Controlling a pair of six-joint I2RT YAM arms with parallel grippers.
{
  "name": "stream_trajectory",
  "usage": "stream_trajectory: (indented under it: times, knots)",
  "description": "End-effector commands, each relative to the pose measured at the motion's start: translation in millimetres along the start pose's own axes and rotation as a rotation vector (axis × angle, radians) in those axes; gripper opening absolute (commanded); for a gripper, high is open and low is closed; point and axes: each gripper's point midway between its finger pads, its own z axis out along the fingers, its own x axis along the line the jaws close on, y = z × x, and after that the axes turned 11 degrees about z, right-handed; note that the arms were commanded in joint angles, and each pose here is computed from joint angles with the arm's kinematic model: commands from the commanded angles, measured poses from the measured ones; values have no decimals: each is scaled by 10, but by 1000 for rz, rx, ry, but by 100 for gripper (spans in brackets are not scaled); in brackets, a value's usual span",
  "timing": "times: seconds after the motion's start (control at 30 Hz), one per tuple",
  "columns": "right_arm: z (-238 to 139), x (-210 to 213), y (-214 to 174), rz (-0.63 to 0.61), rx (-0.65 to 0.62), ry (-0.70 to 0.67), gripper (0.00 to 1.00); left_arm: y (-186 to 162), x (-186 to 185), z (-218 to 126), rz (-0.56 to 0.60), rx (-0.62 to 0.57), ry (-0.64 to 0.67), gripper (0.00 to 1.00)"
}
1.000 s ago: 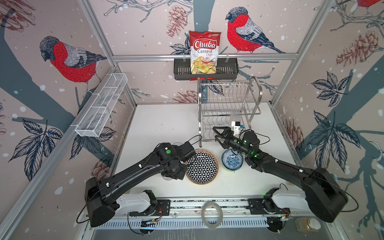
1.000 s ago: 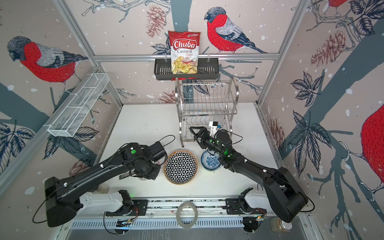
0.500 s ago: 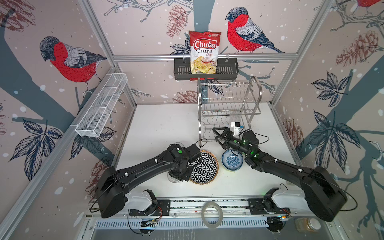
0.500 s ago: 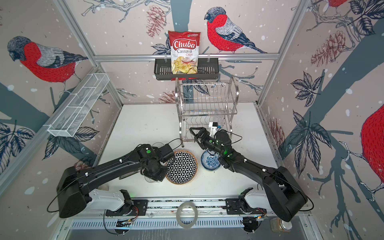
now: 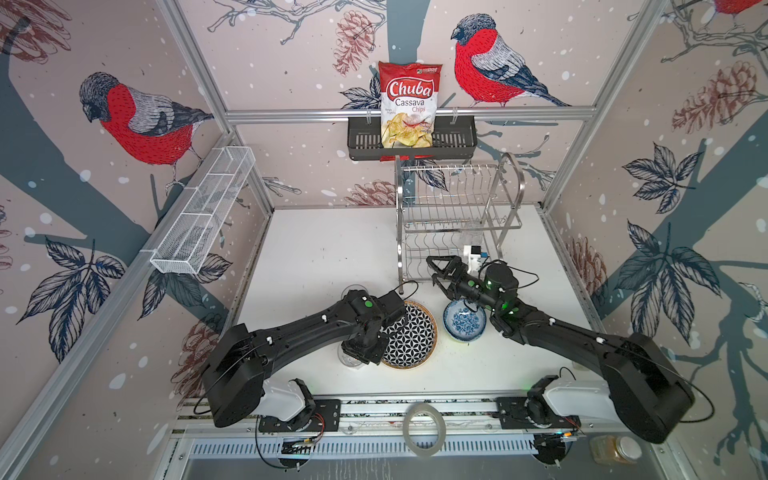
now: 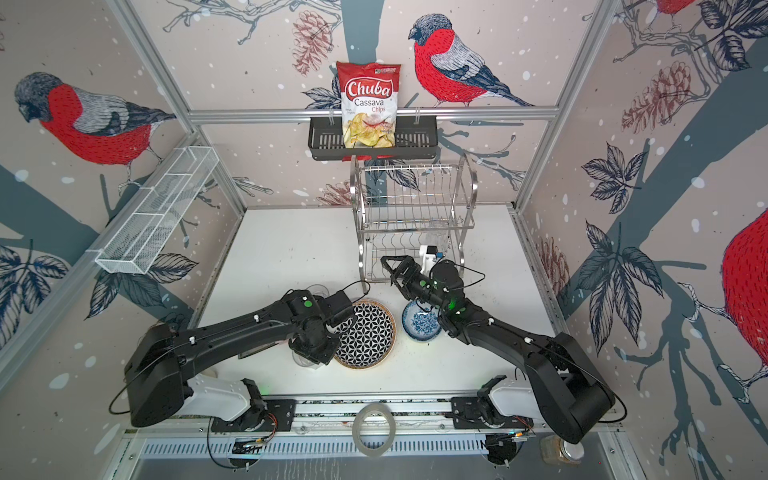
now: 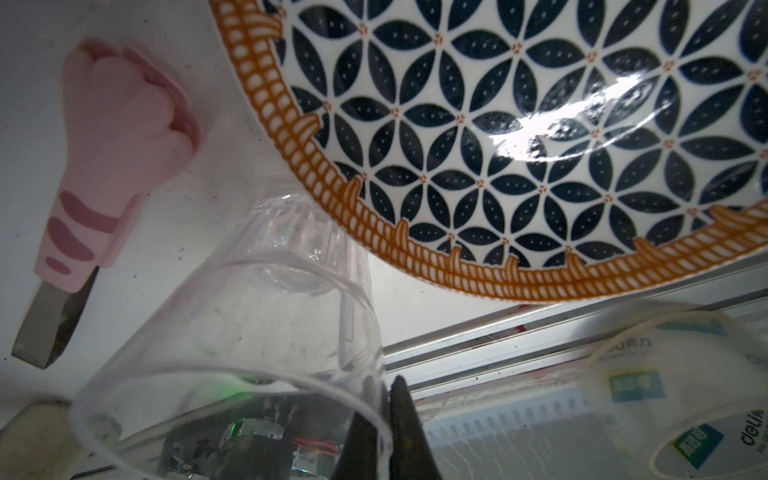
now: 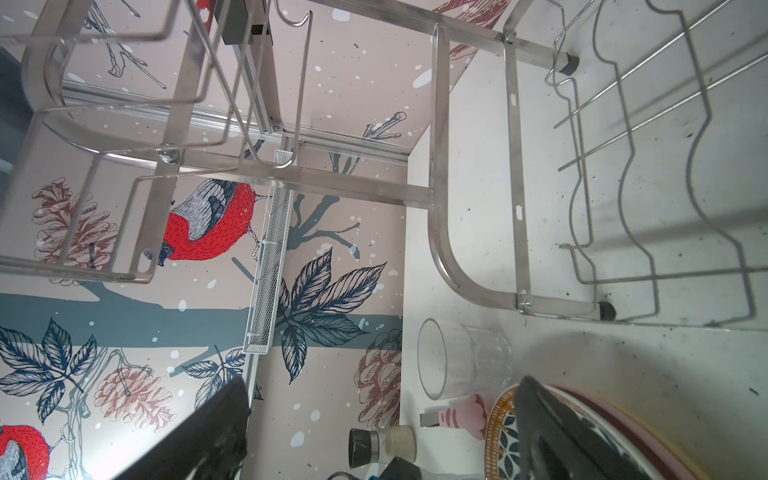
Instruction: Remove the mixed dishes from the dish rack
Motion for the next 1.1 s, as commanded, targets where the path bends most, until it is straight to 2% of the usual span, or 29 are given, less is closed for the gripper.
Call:
stream_trajectory:
  times: [0.0, 0.1, 0.23, 0.47, 0.6, 0.73, 0.77, 0.83, 0.9, 1.0, 1.07]
  knots:
    - [-8, 32, 8, -17, -4, 13, 99, 52, -4, 7, 13, -12, 1, 23]
    - [-11, 21, 12, -16, -4, 9, 99, 64, 3, 7, 11, -18, 5, 29]
    - [-6, 17, 8, -14, -1, 8, 99, 70, 13, -7, 6, -27, 10, 30]
    - [-39, 10, 31, -26, -18, -9, 99, 242, 9, -433, -29, -154, 10, 32]
    - [-97, 32, 80, -46, -43, -19, 99, 349, 18, -882, -89, -300, -9, 35]
    - [-165, 29, 172, -109, -89, -67, 99, 469, 28, -1352, -113, -499, -46, 41]
    - [-186, 33, 202, -132, -107, -83, 99, 514, 38, -1456, -120, -556, -51, 43]
    - [-252, 30, 300, -195, -161, -133, 99, 628, 66, -1724, -136, -697, -63, 56]
    - [-330, 55, 396, -260, -215, -180, 99, 731, 119, -1916, -157, -805, -57, 61]
    - [-470, 89, 556, -358, -303, -258, 99, 946, 227, -2046, -188, -944, -28, 65]
    - [-571, 106, 654, -410, -362, -299, 99, 1138, 299, -2010, -209, -991, -46, 63]
